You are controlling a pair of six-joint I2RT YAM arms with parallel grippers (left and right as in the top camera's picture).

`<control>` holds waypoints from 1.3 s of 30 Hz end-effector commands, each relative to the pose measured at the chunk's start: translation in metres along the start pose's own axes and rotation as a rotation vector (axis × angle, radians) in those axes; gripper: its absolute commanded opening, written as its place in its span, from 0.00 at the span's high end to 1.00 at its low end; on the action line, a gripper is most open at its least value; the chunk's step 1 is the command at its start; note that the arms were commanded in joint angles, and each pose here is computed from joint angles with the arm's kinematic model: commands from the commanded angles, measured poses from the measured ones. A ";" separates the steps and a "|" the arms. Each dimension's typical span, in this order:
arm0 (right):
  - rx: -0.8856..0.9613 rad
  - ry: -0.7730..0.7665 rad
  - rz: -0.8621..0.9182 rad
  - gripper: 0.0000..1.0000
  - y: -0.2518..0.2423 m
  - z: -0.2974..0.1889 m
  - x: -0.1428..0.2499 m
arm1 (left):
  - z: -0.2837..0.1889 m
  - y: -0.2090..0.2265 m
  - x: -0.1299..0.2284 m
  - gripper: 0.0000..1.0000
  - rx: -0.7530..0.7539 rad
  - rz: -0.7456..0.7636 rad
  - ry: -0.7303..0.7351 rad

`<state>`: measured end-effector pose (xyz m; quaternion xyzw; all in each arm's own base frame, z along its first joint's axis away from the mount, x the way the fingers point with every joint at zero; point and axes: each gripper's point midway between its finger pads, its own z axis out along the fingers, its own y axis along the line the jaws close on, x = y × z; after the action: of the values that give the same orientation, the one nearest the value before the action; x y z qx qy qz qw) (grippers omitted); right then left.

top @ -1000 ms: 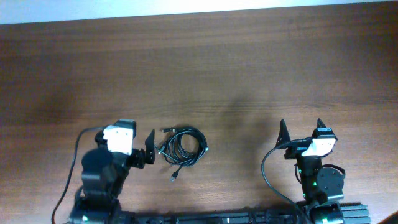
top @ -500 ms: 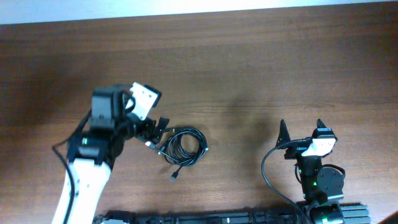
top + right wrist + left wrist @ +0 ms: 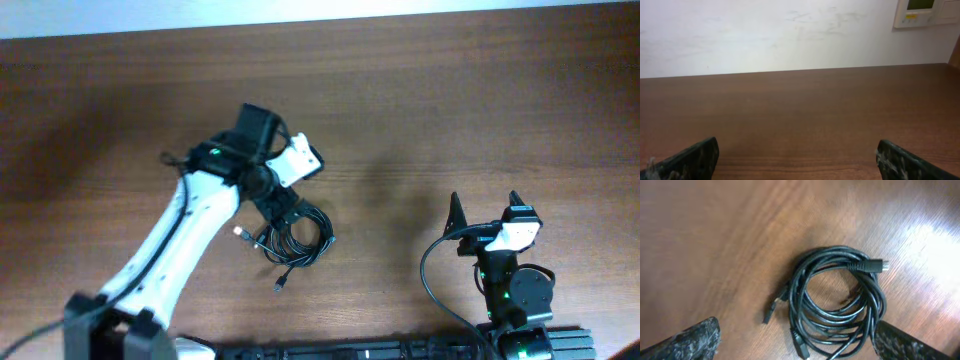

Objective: Untangle cables
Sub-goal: 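Reach the left gripper forward and down onto the coiled black cable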

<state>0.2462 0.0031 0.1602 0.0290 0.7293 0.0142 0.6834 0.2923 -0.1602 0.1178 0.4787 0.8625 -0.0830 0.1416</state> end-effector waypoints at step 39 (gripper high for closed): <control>0.006 0.005 -0.008 0.01 -0.002 0.000 0.002 | 0.108 -0.022 0.025 0.09 0.183 0.110 0.213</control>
<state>0.2462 0.0031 0.1602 0.0290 0.7293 0.0139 0.6835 0.2851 -0.1793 0.0148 0.5358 0.8395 -0.0895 0.0138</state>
